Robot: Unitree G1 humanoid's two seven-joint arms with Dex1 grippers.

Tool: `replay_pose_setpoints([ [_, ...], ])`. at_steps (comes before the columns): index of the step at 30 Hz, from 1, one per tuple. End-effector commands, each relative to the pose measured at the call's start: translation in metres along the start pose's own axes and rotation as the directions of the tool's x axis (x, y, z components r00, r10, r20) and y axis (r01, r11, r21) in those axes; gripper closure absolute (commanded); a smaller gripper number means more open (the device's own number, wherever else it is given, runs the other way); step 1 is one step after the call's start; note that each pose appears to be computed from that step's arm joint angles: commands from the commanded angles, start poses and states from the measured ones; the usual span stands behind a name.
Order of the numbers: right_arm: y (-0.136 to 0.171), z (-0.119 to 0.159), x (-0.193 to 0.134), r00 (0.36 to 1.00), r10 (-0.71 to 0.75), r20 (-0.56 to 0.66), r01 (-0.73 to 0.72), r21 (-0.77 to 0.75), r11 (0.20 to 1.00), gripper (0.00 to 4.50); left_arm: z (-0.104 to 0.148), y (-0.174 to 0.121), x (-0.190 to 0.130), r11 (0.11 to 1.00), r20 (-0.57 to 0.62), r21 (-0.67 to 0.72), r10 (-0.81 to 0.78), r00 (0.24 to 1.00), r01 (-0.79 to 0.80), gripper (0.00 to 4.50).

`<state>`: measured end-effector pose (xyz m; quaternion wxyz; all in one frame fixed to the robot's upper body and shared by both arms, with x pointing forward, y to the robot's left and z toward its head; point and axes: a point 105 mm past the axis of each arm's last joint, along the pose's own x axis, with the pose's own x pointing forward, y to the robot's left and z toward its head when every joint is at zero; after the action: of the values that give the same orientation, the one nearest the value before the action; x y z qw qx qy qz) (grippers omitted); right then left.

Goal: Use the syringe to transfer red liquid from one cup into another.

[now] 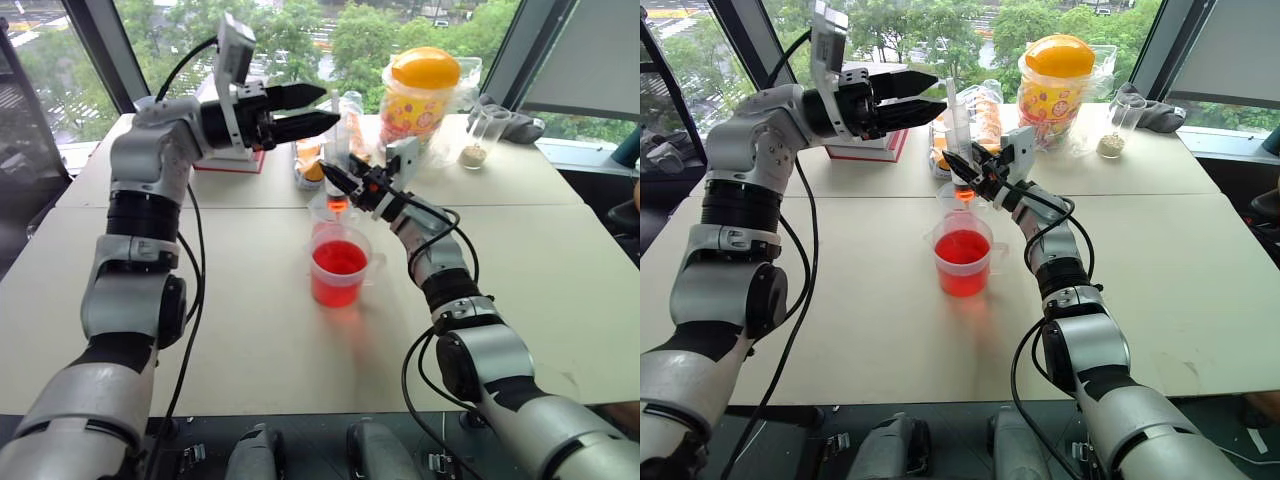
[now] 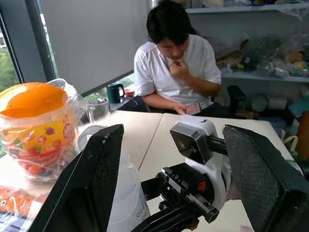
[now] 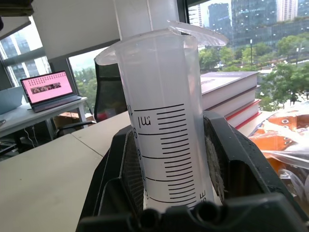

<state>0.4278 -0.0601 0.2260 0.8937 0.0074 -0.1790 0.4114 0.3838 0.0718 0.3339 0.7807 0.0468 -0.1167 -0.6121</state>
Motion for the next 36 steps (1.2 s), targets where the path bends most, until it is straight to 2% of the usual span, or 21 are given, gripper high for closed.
replay_pose_setpoints([
  [1, 0.0, 0.018, 0.004, 0.998, 0.01, 0.058, -0.007, -0.04, 0.999, 3.1, 0.008, 0.0, 0.008, 0.998, -0.014, 0.064, -0.014, 1.0, 0.015, 1.16],
  [14, 0.0, 0.019, 0.003, 0.998, 0.017, 0.057, -0.014, -0.047, 0.999, 3.1, 0.002, 0.016, 0.01, 0.991, -0.046, 0.119, 0.061, 0.997, -0.055, 1.16],
  [22, 0.002, 0.018, 0.004, 0.998, 0.033, 0.047, -0.03, -0.056, 0.998, 3.1, 0.001, 0.016, 0.02, 0.996, -0.013, 0.082, 0.047, 0.999, -0.046, 1.16],
  [25, 0.003, 0.017, 0.003, 0.998, 0.036, 0.043, -0.033, -0.059, 0.998, 3.1, 0.001, 0.015, 0.024, 0.997, -0.004, 0.067, 0.038, 0.999, -0.038, 2.01],
  [30, 0.003, 0.016, 0.003, 0.999, 0.039, 0.038, -0.036, -0.062, 0.997, 3.1, -0.004, 0.017, 0.03, 0.998, -0.008, 0.047, 0.049, 0.999, -0.048, 4.49],
  [36, 0.002, 0.018, 0.003, 0.998, 0.042, 0.038, -0.04, -0.069, 0.997, 3.1, -0.013, 0.018, 0.03, 0.998, -0.034, 0.038, 0.054, 0.998, -0.052, 4.49],
])
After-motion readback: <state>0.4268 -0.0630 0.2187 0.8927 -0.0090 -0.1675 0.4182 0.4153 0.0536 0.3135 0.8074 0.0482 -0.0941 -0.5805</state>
